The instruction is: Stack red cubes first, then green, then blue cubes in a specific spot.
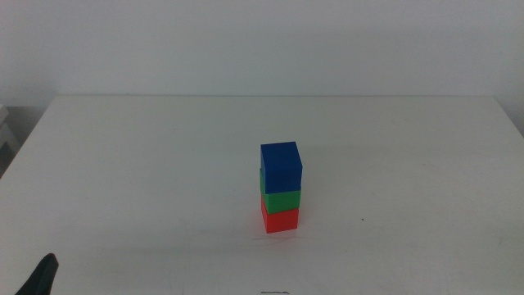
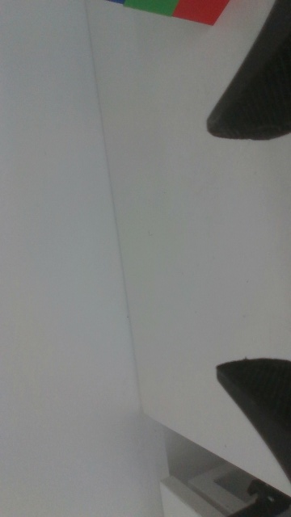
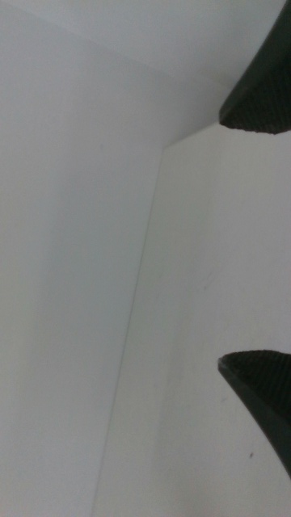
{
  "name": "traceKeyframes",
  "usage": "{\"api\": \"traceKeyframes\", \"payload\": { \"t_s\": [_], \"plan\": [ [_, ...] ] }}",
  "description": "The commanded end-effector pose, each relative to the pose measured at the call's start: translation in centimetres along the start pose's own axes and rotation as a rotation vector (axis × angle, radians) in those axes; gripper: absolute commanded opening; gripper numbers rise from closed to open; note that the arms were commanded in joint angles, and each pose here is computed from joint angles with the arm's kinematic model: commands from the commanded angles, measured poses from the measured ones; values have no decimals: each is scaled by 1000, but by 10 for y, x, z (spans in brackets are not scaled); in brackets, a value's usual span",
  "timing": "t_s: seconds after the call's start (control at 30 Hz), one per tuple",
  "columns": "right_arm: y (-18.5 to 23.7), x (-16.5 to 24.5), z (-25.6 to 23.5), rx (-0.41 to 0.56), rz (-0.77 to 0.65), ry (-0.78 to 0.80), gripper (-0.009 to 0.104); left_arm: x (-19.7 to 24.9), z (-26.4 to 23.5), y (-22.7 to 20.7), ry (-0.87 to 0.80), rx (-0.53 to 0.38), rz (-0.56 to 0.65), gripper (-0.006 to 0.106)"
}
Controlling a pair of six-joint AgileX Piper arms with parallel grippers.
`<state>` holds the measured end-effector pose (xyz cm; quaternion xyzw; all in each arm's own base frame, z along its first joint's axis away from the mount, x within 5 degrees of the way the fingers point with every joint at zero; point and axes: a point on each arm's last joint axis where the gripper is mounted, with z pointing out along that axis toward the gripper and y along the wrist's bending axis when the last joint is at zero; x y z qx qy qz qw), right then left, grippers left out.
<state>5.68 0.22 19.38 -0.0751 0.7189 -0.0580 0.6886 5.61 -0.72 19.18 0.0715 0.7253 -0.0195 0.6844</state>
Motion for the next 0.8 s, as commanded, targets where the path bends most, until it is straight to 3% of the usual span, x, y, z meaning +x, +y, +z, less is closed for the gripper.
{"api": "traceKeyframes", "payload": {
  "t_s": [0.0, 0.1, 0.33, 0.77],
  "plan": [
    [-5, -13, -3, 59, -71, -104, 92, -9, -2, 1, -106, -6, -18, 92],
    [-5, -13, -3, 64, -111, -107, 92, -9, -2, 1, -106, -6, -18, 92],
    [-7, -18, -4, 63, 197, -167, 92, -9, -2, 1, -106, -6, -18, 92],
    [-6, -15, -4, 59, 151, -134, 92, -9, -2, 1, -106, -6, -18, 92]
  ]
}}
